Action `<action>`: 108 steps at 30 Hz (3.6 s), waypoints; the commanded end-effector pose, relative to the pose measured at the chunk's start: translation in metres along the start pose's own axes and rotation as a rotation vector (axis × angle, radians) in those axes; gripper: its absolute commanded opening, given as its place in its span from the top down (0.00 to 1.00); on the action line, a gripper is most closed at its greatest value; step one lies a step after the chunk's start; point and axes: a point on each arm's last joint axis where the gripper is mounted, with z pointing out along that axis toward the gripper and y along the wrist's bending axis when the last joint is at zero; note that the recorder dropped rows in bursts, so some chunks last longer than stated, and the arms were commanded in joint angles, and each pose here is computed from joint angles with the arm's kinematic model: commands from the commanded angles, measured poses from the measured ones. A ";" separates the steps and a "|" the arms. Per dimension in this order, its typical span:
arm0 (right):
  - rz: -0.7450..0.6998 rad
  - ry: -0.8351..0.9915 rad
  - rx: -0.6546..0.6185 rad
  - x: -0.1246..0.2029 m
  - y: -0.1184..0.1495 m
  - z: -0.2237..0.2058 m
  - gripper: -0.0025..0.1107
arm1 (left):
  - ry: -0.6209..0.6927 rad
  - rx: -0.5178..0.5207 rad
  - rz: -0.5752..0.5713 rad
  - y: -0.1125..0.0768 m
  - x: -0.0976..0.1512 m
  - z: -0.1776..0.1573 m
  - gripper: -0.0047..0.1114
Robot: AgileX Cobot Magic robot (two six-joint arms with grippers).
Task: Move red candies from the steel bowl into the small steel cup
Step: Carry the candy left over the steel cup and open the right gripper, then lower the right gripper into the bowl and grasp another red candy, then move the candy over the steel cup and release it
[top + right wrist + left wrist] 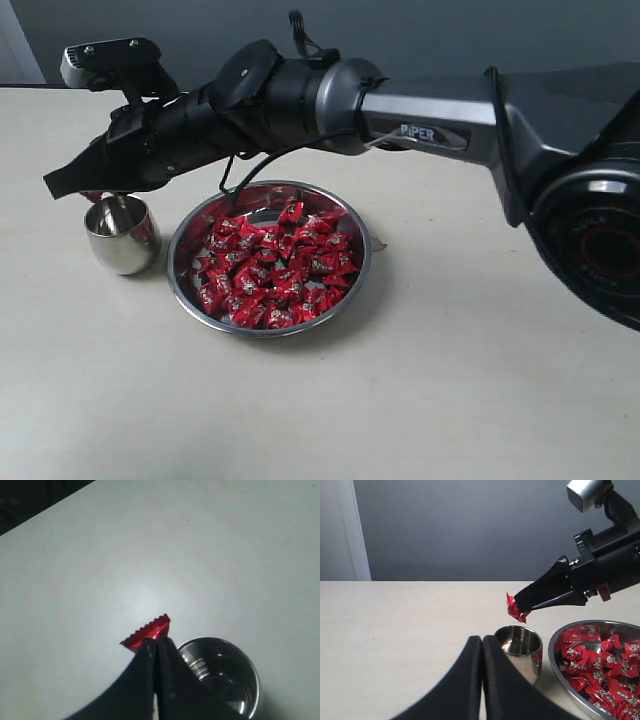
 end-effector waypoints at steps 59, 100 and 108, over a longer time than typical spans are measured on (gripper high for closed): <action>0.067 0.338 0.326 0.058 -0.089 0.008 0.58 | -0.010 0.006 -0.004 0.000 -0.001 0.000 0.96; 0.016 0.087 0.065 -0.009 -0.001 -0.017 0.98 | -0.010 0.006 -0.004 0.000 -0.001 0.000 0.96; -0.059 0.091 0.071 0.005 0.007 0.004 0.91 | -0.010 0.006 -0.004 0.000 -0.001 0.000 0.96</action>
